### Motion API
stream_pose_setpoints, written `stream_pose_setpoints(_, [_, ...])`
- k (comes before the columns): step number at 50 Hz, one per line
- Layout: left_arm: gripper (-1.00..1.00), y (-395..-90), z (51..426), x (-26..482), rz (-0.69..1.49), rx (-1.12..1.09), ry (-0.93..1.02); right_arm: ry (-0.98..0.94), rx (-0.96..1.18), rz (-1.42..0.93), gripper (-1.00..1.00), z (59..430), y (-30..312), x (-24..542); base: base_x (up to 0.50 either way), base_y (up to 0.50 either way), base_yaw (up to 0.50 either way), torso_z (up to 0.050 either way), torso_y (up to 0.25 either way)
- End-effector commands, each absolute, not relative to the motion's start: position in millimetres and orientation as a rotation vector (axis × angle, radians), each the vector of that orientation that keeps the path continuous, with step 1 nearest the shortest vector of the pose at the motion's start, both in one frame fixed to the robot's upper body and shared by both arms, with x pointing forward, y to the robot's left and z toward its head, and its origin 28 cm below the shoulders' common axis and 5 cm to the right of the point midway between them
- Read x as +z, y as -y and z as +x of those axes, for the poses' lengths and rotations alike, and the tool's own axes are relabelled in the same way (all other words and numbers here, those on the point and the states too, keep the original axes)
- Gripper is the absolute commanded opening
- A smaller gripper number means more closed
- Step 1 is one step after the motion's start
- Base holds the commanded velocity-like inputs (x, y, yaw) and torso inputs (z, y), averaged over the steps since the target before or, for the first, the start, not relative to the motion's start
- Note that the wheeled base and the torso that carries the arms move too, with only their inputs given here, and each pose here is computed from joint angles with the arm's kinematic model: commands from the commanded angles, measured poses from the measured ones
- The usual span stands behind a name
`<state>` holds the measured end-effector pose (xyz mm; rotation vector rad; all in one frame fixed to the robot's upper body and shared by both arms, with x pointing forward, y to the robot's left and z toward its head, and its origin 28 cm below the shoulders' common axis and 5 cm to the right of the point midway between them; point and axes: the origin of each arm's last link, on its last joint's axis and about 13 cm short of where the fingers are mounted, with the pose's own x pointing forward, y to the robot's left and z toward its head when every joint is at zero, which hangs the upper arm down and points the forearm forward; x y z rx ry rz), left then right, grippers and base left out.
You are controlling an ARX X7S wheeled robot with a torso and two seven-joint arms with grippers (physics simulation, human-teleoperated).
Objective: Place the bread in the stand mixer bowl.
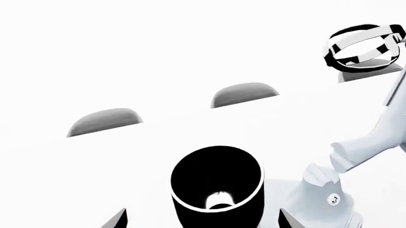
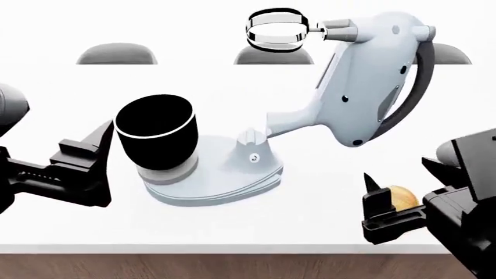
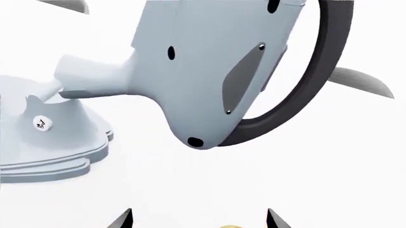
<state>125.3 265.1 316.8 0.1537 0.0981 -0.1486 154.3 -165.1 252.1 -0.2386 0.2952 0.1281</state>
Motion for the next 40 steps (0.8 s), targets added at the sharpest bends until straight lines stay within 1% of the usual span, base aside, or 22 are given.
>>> stream_pose_setpoints(1, [1.00, -265, 127, 315, 0.153, -0.146, -0.103, -0.408, 0.114, -0.223, 1.00, 158, 172, 244, 0.00, 0.00, 0.00, 0.000, 0.000])
stream_pose_setpoints(13, [1.00, -266, 128, 314, 0.155, -0.140, -0.108, -0.471, 0.064, -0.212, 1.00, 163, 176, 238, 0.00, 0.00, 0.00, 0.000, 0.000])
stream_pose_setpoints(19, [1.00, -267, 129, 314, 0.153, -0.136, -0.111, -0.481, -0.035, -0.219, 1.00, 167, 182, 236, 0.00, 0.00, 0.00, 0.000, 0.000])
stream_pose_setpoints(23, [1.00, -268, 128, 313, 0.151, -0.133, -0.110, -0.491, -0.065, -0.201, 1.00, 172, 185, 233, 0.00, 0.00, 0.00, 0.000, 0.000])
stream_pose_setpoints(40, [1.00, -268, 130, 310, 0.150, -0.129, -0.123, -0.551, -0.057, -0.194, 1.00, 181, 188, 215, 0.00, 0.00, 0.00, 0.000, 0.000])
